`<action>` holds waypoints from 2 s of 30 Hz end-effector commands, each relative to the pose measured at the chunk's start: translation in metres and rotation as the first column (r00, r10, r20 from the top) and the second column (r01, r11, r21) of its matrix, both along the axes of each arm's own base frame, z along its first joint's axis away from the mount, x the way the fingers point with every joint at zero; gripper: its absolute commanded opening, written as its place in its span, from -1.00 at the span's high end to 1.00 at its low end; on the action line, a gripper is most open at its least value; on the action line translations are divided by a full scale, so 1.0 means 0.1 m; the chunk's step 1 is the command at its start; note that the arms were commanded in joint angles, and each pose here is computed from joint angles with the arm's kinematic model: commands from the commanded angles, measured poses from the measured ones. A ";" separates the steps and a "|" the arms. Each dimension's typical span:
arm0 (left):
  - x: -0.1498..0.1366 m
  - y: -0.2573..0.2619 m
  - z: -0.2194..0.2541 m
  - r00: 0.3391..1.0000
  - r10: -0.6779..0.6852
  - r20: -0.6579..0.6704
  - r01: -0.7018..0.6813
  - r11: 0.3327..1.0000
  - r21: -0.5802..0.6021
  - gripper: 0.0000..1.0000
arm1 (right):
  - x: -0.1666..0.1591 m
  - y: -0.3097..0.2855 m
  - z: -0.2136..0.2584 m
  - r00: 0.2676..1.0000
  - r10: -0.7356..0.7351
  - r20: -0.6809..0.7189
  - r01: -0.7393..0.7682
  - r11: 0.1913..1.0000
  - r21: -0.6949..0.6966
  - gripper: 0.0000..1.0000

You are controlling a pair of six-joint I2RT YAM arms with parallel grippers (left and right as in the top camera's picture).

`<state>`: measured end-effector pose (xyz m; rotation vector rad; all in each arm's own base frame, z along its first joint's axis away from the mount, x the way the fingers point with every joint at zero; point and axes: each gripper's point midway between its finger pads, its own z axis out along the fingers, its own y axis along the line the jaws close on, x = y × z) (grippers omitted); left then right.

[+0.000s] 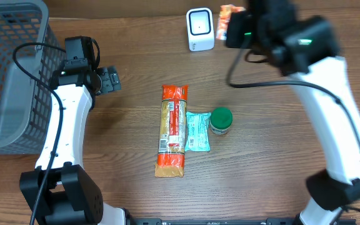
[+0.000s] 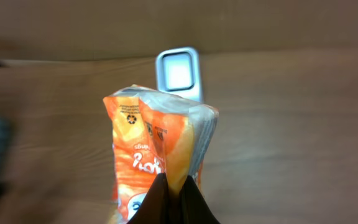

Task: Scan the item barcode
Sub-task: 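Raise the orange packet with the right gripper over the scanner, then hold the packet's barcode face in front of the scanner window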

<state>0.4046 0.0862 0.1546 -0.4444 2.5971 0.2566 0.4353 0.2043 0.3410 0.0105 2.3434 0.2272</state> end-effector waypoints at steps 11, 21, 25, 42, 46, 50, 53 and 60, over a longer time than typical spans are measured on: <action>0.04 0.01 0.06 1.000 0.003 0.015 -0.003 1.000 0.006 -1.00 | 0.79 0.14 -0.84 0.983 -0.034 0.179 0.146 0.733 -0.664 0.93; 0.04 0.01 0.06 1.000 0.003 0.015 -0.003 1.000 0.006 -1.00 | 1.37 0.65 -1.33 0.958 0.217 0.186 -0.004 0.661 -0.751 0.93; 0.03 0.01 0.06 1.000 0.003 0.014 -0.003 1.000 0.006 -0.99 | 1.49 0.92 -1.19 0.923 0.243 0.299 -0.010 0.791 -0.612 0.93; 0.03 0.01 0.06 1.000 0.003 0.014 -0.003 1.000 0.006 -0.99 | 1.89 0.49 -1.90 0.942 0.305 0.138 0.011 0.384 -0.923 0.93; 0.03 0.01 0.06 1.000 0.003 0.014 -0.003 1.000 0.006 -0.99 | 1.95 0.53 -2.00 0.932 0.350 0.097 -0.012 0.299 -0.954 0.93; 0.04 0.01 0.06 1.000 0.003 0.015 -0.003 1.000 0.006 -1.00 | 1.99 0.58 -1.93 0.919 0.372 0.128 0.010 0.305 -0.952 0.93; 0.03 0.01 0.06 1.000 0.003 0.015 -0.003 1.000 0.006 -0.99 | 2.02 0.61 -1.82 0.907 0.404 0.121 0.021 0.243 -0.970 0.93; 0.04 0.01 0.06 1.000 0.003 0.015 -0.003 1.000 0.006 -1.00 | 2.04 0.64 -1.80 0.891 0.452 0.046 -0.014 0.129 -0.991 0.92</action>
